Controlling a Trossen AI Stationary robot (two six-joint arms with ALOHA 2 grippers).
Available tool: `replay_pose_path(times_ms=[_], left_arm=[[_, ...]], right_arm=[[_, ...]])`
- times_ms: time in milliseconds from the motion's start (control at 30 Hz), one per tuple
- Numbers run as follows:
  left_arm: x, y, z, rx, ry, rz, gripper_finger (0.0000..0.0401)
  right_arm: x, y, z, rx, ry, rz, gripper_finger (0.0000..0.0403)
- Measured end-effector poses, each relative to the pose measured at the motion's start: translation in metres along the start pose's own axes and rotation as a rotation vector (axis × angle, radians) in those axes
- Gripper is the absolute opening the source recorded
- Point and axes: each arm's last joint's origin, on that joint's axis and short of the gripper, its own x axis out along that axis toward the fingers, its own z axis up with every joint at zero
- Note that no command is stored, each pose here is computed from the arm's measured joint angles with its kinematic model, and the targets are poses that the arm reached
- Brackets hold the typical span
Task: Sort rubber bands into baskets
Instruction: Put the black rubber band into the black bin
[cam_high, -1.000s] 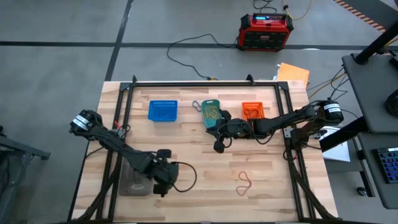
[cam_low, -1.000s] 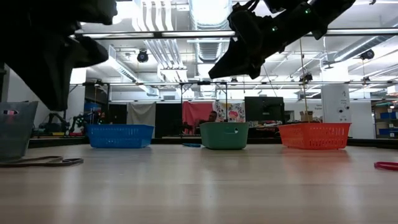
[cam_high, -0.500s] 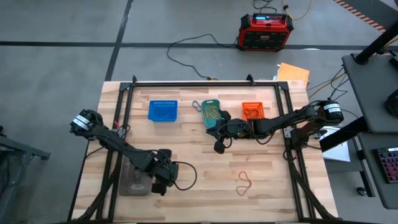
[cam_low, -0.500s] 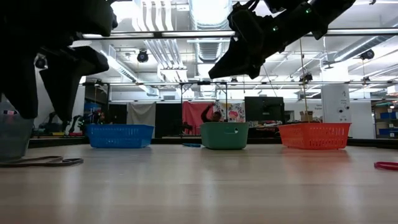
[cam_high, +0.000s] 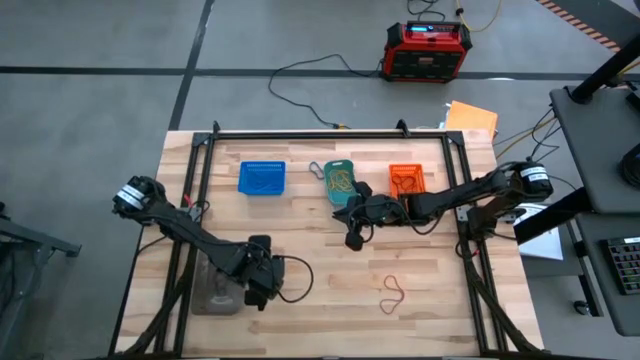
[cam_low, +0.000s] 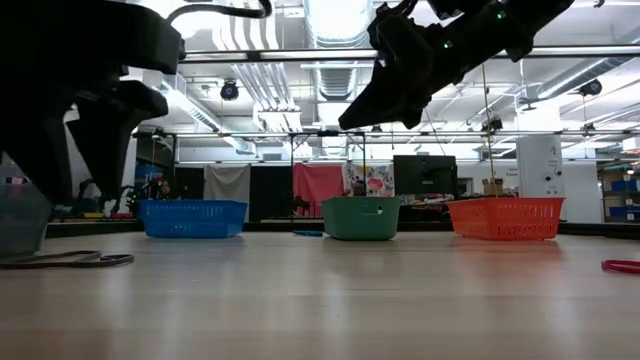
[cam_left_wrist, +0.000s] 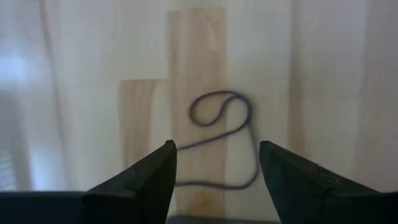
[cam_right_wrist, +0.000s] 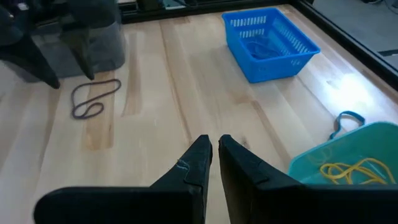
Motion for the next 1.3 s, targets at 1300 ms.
replay_pose_path(times_ms=[1300], left_arm=[[0.046,-0.016,0.000,-0.027,0.009,-0.013,0.0081]], right_arm=[[-0.018,0.011,-0.021,0.020,0.246,-0.005,0.0027]])
